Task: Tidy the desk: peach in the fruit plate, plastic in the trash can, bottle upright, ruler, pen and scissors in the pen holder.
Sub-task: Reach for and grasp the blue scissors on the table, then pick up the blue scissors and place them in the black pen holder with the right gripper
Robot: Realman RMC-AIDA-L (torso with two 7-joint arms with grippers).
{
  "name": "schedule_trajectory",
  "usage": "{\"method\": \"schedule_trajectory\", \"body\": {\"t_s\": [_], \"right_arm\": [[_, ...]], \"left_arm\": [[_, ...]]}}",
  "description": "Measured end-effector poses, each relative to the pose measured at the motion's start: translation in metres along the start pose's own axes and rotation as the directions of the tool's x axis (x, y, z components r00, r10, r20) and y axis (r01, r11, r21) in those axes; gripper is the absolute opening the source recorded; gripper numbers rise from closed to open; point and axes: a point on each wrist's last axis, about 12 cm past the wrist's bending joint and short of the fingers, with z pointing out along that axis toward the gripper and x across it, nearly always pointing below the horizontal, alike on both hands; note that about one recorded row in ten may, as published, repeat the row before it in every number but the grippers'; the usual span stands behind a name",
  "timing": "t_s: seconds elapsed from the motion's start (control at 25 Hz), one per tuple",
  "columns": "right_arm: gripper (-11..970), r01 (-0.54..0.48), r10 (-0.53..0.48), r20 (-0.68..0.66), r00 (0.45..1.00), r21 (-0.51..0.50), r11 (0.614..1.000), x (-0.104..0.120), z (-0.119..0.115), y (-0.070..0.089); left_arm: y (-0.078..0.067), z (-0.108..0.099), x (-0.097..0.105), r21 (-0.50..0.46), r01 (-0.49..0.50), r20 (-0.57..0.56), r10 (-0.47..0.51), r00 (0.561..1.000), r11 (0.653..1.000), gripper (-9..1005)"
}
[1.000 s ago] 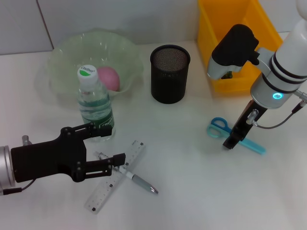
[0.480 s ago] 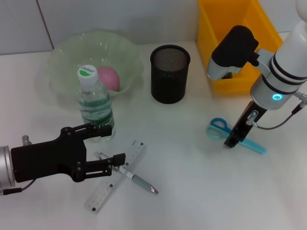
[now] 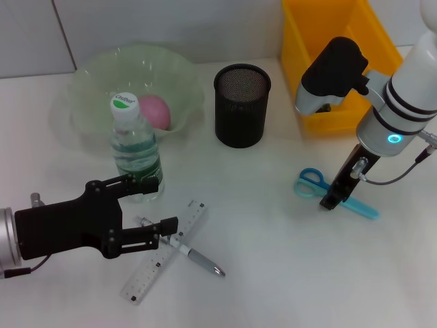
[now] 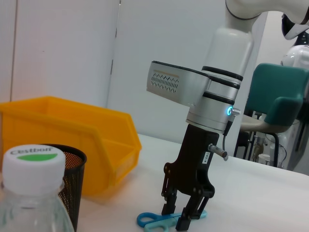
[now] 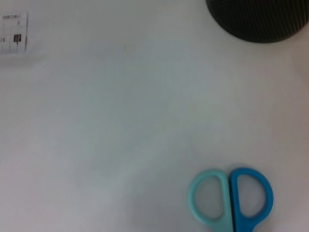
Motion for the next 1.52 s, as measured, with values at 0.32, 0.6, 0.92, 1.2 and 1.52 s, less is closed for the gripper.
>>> {"method": "schedule_trajectory", "body": {"t_s": [0.32, 0.6, 0.92, 1.2, 1.52], "right_arm": [[333, 0.013, -0.013, -0.002, 1.0, 0.008, 1.0, 0.0, -0.001, 0.0], [246, 0.021, -0.021, 0.001, 1.0, 0.017, 1.0, -0.001, -0.002, 0.0], [235, 0.016, -0.019, 0.11, 0.994, 0.035, 0.999, -0.003, -0.024, -0.003], [234, 0.029, -0.037, 0.384, 0.922, 0.025, 0.999, 0.002, -0.068, -0.003], [234, -0.008, -0.015, 0.66, 0.751, 0.032, 0.999, 0.007, -0.089, -0.012]], "left_arm": [[0.0, -0.001, 0.001, -0.003, 0.003, 0.002, -0.003, 1.0, 1.0, 803], [0.0, -0.001, 0.001, -0.006, 0.004, 0.003, -0.004, 1.0, 1.0, 803], [0.0, -0.002, 0.002, -0.011, 0.011, 0.012, -0.011, 1.0, 1.0, 803], [0.0, -0.002, 0.002, -0.01, 0.015, 0.013, -0.015, 1.0, 1.0, 803], [-0.001, -0.002, 0.002, -0.009, 0.017, 0.014, -0.017, 1.0, 1.0, 803]]}}
